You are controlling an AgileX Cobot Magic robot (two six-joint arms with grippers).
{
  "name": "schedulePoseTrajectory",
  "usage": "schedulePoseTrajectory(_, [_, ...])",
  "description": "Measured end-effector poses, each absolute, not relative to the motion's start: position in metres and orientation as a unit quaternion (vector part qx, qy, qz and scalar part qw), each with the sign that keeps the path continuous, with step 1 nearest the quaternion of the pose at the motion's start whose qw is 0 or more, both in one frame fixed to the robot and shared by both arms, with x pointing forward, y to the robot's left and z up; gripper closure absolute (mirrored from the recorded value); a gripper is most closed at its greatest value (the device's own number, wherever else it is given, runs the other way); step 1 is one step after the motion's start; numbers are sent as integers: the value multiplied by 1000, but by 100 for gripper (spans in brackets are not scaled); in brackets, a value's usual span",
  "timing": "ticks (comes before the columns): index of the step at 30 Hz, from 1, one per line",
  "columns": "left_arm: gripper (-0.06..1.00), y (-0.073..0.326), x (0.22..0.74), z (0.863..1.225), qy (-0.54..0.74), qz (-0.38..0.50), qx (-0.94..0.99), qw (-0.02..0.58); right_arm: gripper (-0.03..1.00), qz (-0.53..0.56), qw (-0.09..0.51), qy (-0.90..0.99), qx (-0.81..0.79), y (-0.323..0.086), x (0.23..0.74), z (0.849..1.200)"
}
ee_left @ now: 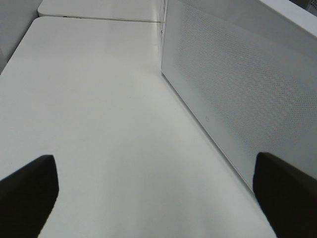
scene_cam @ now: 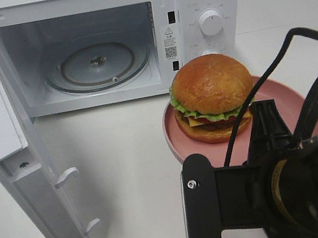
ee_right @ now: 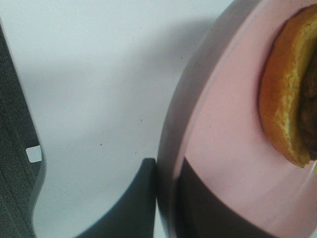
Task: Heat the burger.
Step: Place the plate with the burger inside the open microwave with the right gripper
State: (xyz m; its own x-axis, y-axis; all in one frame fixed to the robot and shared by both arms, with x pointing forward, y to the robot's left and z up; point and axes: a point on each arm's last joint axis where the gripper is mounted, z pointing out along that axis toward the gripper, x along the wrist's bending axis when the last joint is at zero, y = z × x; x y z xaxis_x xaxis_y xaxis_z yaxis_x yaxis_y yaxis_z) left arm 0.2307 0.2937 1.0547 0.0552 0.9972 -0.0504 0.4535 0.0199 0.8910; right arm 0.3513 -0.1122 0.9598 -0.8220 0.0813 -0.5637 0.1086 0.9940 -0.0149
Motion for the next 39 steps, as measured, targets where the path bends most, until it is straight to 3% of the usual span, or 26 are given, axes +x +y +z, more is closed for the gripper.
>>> schedulePoseTrajectory(22, [-5, 294, 231, 1055, 595, 344, 610, 395, 89, 0, 289, 956, -56, -102, 351, 959])
schedulePoseTrajectory(30, [-5, 294, 231, 1055, 595, 344, 610, 395, 89, 22, 313, 945, -95, -97, 354, 962])
schedulePoseTrajectory(39, [-5, 294, 231, 1055, 595, 344, 610, 395, 89, 30, 311, 946, -90, -109, 384, 961])
